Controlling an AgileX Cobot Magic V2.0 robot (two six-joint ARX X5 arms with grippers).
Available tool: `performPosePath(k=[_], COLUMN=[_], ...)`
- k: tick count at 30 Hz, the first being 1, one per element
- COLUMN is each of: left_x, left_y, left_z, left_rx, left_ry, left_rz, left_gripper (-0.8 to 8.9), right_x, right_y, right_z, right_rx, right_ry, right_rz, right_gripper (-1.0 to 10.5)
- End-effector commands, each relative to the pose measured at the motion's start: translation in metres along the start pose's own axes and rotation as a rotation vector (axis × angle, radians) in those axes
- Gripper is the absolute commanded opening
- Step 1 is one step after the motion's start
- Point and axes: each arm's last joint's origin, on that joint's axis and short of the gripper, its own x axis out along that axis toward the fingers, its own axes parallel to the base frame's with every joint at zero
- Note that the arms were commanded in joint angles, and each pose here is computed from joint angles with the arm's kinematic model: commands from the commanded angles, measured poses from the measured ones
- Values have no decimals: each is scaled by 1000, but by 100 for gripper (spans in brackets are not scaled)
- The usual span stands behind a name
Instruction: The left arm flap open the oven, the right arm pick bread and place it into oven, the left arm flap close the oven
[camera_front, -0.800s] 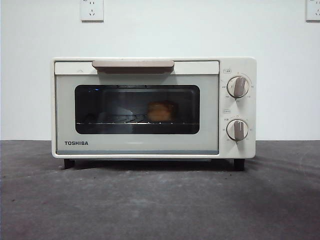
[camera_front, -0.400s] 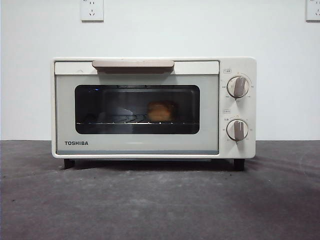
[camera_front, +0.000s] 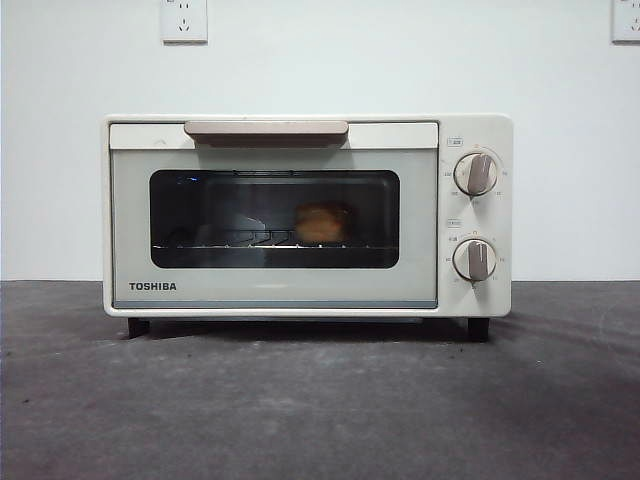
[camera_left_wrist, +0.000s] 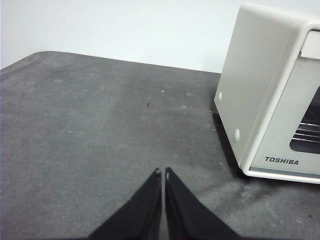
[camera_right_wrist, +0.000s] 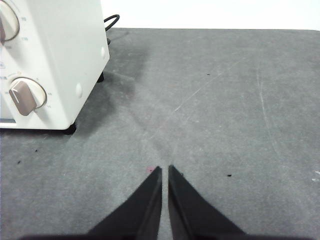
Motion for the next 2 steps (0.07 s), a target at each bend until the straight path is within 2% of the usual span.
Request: performPosePath(k=[1, 2], left_x=[2, 2], left_y=[1, 1], left_z=[-6, -6], left_rx=[-6, -6], left_ry=[9, 9], left_rz=[5, 5], left_gripper=[21, 21], right_x=[1, 1], right_y=[0, 0], right_z=[-2, -2], right_rx=[-8, -8], right_ry=[-1, -1], right_rz=[0, 0], right_gripper=[19, 19])
